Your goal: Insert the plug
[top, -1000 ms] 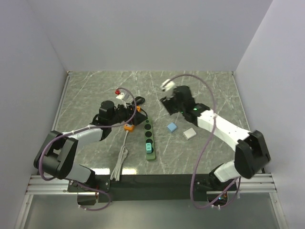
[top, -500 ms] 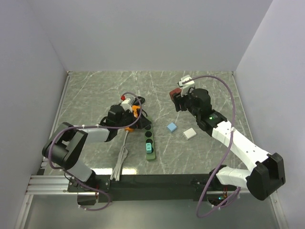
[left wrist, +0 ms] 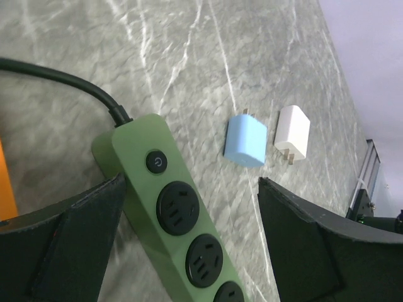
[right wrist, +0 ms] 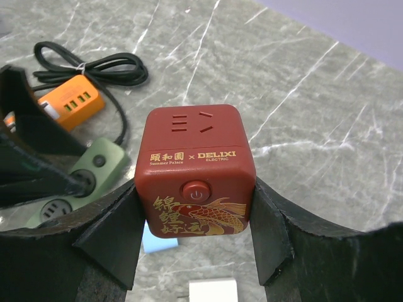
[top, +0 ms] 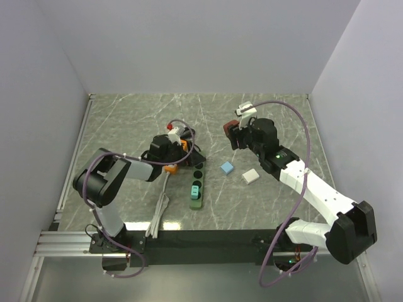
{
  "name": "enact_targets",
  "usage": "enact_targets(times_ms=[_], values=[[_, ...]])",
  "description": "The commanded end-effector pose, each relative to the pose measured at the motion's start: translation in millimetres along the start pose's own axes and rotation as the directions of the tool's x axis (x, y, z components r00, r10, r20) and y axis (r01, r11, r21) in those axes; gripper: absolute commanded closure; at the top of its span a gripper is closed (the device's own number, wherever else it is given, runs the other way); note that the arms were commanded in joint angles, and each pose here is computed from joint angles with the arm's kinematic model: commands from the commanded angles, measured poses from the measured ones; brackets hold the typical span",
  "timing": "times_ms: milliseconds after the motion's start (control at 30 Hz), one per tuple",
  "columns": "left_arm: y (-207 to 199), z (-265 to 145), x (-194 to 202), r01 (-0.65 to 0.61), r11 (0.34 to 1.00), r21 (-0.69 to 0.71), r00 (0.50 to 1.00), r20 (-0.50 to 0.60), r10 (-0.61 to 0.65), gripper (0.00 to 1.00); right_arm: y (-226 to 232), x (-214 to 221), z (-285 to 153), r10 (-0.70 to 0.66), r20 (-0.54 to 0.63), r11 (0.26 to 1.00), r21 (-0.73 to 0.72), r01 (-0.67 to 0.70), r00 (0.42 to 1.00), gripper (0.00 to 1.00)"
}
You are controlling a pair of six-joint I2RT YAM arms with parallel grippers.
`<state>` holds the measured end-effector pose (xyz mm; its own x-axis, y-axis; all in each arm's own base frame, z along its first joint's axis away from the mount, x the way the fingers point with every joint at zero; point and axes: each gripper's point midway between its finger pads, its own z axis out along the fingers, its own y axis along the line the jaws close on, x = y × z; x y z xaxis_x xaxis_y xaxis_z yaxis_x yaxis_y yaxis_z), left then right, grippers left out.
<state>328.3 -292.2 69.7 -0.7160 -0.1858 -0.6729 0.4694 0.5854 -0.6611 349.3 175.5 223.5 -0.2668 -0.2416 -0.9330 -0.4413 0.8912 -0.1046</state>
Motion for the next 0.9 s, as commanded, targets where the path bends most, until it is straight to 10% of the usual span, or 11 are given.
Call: enact_targets(times_ms=[0, 400, 867], values=[[-11.5, 15.3, 1.8, -0.005, 0.998, 0.066, 0.999, -0.035, 0.007, 0.08, 7.7, -12.2, -4.4, 0.033, 0.035, 0.999, -0.034, -0.032, 0.999, 1.00], [-43.5, 7.9, -3.4, -0.167, 0.959, 0.230, 0.983, -0.029, 0.179, 0.08, 28.6, 27.2, -8.2, -0.132, -0.195, 0.973, -0.210, 0.090, 0.972, 1.00], [-43.0, -72.7, -45.8, -0.257, 0.957, 0.131, 0.958, 0.163, 0.235, 0.06, 104.8, 60.2, 15.1, -0.487, -0.273, 0.748, -0.620, 0.235, 0.829, 1.00]])
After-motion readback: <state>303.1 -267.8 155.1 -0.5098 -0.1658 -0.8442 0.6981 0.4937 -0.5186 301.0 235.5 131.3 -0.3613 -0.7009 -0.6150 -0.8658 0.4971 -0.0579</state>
